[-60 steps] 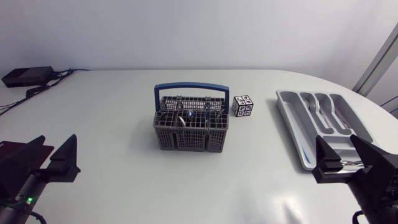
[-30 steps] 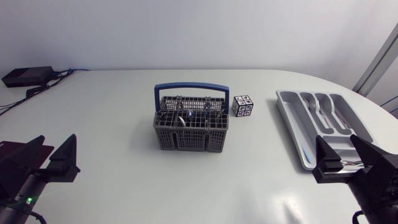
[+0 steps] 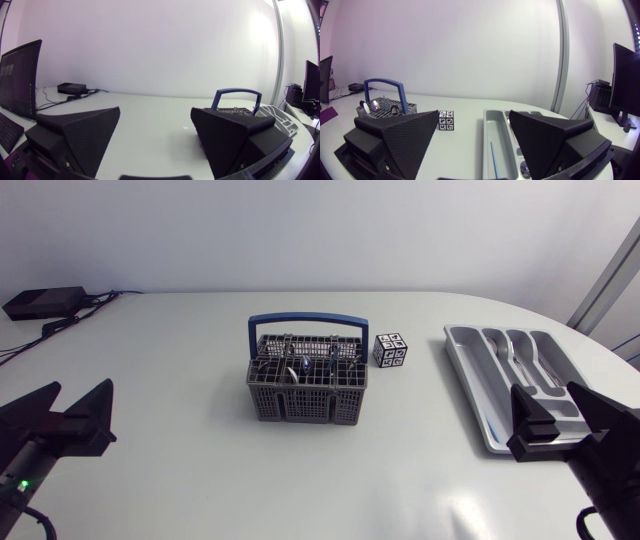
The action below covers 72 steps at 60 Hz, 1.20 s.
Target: Transfer all utensils from the basket to the drawer tray.
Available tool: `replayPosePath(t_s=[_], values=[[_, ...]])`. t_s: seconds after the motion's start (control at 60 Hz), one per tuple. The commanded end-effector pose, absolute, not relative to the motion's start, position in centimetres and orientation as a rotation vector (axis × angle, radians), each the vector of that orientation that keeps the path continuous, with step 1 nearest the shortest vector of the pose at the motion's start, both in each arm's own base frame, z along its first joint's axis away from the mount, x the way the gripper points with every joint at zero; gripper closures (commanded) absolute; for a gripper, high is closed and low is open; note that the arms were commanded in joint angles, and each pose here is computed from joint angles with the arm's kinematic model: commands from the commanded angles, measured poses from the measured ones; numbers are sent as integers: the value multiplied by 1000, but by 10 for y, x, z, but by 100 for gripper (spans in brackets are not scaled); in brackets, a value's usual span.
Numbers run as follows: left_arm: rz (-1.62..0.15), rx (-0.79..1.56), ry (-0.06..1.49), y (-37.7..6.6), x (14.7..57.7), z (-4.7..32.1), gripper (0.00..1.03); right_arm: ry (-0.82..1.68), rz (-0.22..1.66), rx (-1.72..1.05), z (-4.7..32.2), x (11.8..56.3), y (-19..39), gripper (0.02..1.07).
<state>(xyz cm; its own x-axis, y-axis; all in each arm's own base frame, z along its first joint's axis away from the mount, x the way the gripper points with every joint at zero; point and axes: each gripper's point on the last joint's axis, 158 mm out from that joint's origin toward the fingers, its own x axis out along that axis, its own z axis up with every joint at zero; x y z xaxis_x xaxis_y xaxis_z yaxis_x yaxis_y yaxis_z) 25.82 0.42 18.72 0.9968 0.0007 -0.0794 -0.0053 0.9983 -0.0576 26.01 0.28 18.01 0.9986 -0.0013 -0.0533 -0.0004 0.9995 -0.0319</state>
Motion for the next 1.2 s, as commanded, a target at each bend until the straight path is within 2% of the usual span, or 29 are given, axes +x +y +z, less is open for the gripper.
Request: replayPosePath(t_s=[0.0, 0.3, 0.5, 0.633, 0.833, 0.95, 1.183], values=[[-7, -82, 99, 1, 265, 201, 5, 51, -3, -29, 191, 264, 4, 7], [-19, -97, 235, -7, 288, 207, 10, 184, 23, -49, 188, 286, 19, 7], [-71, 37, 515, -23, 310, 177, 10, 314, 33, -26, 180, 303, 32, 7], [-177, 164, 658, -41, 318, 159, 10, 435, 59, -39, 171, 308, 45, 7], [-277, 213, 714, -74, 329, 154, 10, 618, 117, -84, 151, 312, 59, 7], [-344, 250, 740, -98, 336, 147, 10, 670, 269, -122, 144, 306, 82, 7], [-493, 362, 717, -153, 341, 149, 10, 779, 423, -230, 127, 306, 102, 7]])
